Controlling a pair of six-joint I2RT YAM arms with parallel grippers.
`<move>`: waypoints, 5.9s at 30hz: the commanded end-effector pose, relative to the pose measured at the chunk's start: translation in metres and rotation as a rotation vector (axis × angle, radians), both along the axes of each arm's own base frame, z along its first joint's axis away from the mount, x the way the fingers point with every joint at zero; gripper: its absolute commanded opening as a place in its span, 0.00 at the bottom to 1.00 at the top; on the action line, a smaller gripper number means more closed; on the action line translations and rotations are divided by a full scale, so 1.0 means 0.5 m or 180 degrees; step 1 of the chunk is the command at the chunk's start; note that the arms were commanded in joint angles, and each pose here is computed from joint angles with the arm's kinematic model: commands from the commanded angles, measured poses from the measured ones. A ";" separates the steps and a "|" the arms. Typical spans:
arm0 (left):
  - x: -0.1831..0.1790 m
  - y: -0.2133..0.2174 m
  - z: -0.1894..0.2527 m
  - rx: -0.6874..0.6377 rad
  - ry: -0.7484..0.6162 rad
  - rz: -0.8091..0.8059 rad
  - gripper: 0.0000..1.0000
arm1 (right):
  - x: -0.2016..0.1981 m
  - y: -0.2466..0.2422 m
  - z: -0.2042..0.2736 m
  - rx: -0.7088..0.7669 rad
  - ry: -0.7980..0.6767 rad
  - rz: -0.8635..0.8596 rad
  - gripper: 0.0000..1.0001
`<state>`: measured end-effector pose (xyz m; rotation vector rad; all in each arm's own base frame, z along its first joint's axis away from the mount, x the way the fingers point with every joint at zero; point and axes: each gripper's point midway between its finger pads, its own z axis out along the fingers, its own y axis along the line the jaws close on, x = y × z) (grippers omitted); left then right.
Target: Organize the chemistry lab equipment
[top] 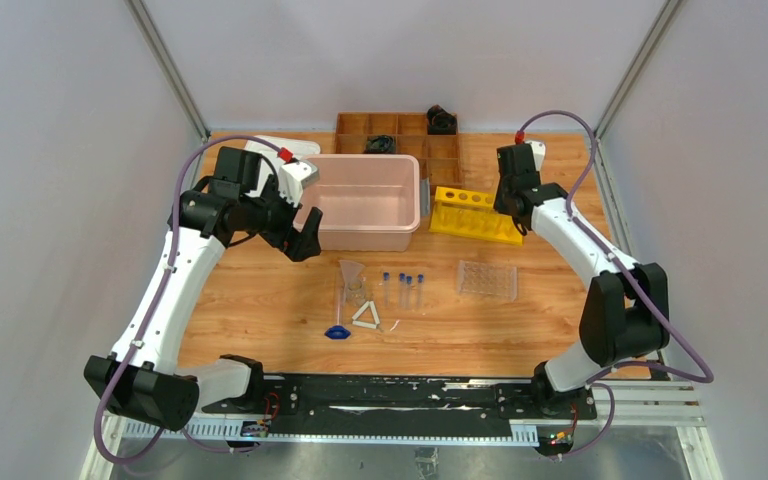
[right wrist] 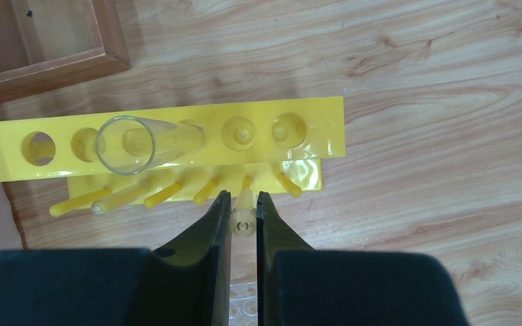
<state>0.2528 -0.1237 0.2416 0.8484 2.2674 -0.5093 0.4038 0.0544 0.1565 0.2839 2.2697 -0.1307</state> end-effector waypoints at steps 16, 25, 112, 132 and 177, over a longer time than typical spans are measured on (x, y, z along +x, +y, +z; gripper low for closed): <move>-0.003 -0.004 0.022 -0.0040 -0.0136 -0.0060 1.00 | 0.008 -0.018 -0.036 -0.0081 0.0112 -0.0059 0.00; -0.007 -0.006 0.012 -0.0055 -0.0076 -0.0076 1.00 | -0.002 -0.006 -0.058 0.0006 0.0196 0.0011 0.00; -0.009 -0.003 0.050 -0.0121 -0.0213 0.0060 1.00 | -0.286 0.364 -0.272 0.0138 0.0513 0.1164 0.35; -0.013 -0.010 0.086 -0.0238 -0.0325 0.0058 1.00 | -0.332 0.333 -0.272 0.0212 0.0533 0.1037 0.00; -0.065 -0.103 0.172 -0.1125 -0.0057 -0.0491 0.70 | -0.327 0.747 0.470 0.2805 -0.1730 0.2233 0.00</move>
